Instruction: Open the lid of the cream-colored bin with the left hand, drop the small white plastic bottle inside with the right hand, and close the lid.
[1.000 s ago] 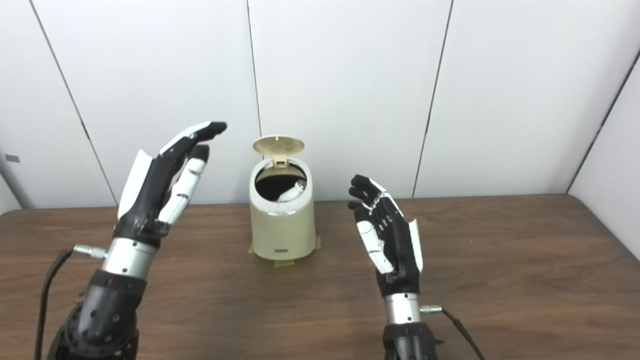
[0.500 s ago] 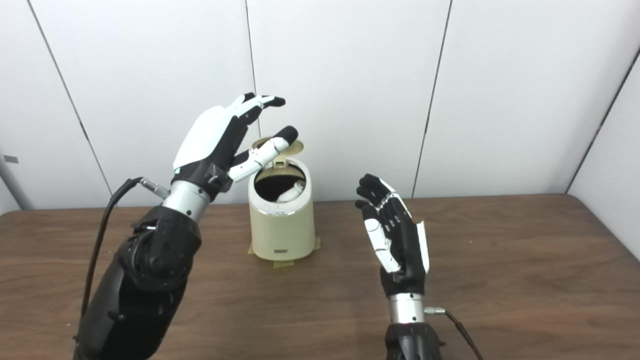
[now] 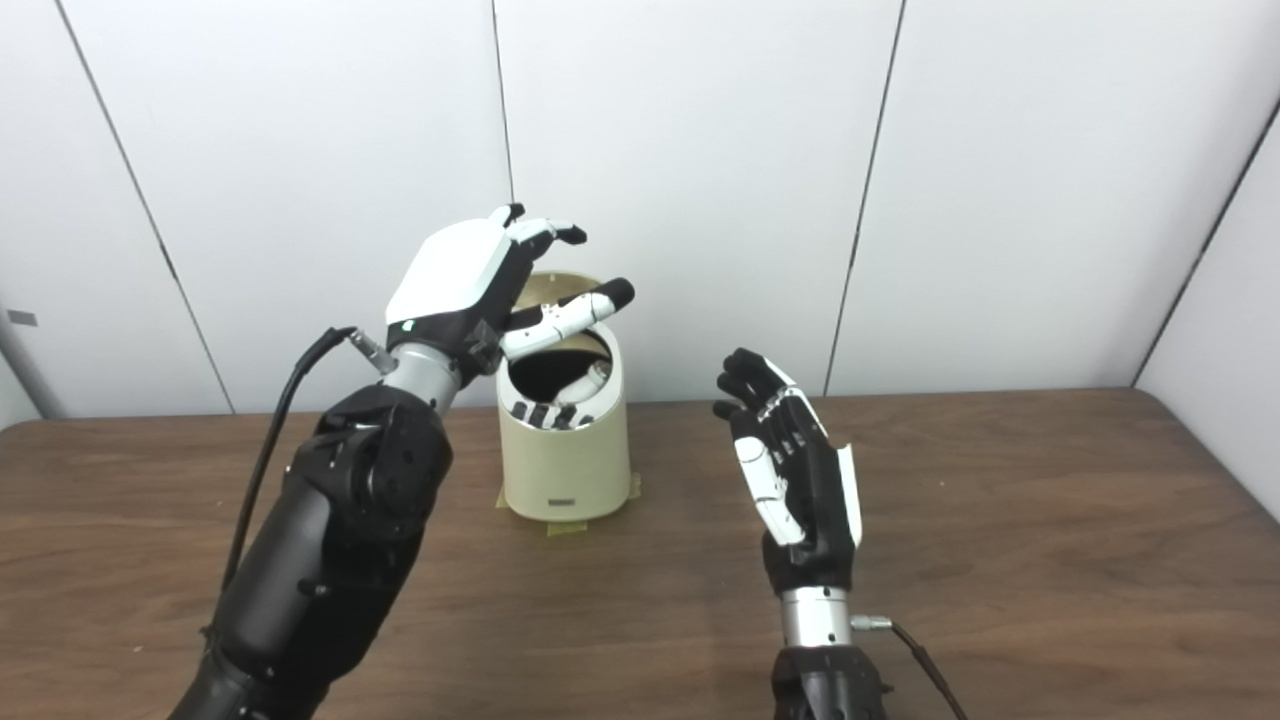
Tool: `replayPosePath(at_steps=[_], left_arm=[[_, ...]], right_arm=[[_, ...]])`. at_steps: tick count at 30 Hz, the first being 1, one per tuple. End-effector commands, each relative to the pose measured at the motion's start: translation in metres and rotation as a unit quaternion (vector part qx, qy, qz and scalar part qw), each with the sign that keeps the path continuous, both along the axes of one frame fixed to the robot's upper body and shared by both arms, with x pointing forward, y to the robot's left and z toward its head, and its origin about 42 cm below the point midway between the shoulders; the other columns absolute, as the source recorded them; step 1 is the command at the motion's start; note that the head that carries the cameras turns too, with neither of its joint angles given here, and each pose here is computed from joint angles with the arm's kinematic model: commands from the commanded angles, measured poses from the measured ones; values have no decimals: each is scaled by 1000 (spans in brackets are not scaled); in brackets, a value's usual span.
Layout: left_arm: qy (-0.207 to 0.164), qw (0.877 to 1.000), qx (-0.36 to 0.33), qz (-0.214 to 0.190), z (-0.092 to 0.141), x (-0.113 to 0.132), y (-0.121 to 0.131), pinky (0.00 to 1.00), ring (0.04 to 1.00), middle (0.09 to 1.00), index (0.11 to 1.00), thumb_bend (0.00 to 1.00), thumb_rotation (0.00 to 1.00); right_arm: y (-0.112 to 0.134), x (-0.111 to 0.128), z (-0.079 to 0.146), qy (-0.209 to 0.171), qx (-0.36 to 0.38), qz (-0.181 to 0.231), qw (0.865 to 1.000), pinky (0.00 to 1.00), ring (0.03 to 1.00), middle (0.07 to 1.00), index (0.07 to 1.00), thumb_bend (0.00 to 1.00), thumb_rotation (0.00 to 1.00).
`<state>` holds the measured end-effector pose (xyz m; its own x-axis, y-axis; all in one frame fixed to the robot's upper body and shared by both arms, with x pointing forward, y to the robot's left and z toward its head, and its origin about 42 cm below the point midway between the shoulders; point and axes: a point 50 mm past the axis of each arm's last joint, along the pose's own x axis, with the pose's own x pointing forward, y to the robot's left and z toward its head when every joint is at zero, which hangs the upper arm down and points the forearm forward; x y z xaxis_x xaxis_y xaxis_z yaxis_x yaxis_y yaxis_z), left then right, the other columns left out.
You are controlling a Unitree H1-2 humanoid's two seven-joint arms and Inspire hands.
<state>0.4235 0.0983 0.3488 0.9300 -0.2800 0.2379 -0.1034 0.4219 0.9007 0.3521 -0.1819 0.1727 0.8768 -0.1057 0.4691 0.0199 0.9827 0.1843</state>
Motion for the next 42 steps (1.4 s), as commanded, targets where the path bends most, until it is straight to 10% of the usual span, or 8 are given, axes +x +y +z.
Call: replayPosePath(at_steps=[1, 42], left_arm=[[-42, 999, 3, 10, 30, 5, -6, 1000, 1000, 909, 870, 724, 1000], [-17, 995, 100, 23, -7, 7, -7, 1000, 962, 884, 861, 703, 1000]], right_arm=[[3, 4, 16, -29, 3, 8, 1000, 720, 790, 790, 762, 249, 573], [9, 1, 19, -24, 2, 14, 1000, 707, 783, 784, 761, 296, 597]])
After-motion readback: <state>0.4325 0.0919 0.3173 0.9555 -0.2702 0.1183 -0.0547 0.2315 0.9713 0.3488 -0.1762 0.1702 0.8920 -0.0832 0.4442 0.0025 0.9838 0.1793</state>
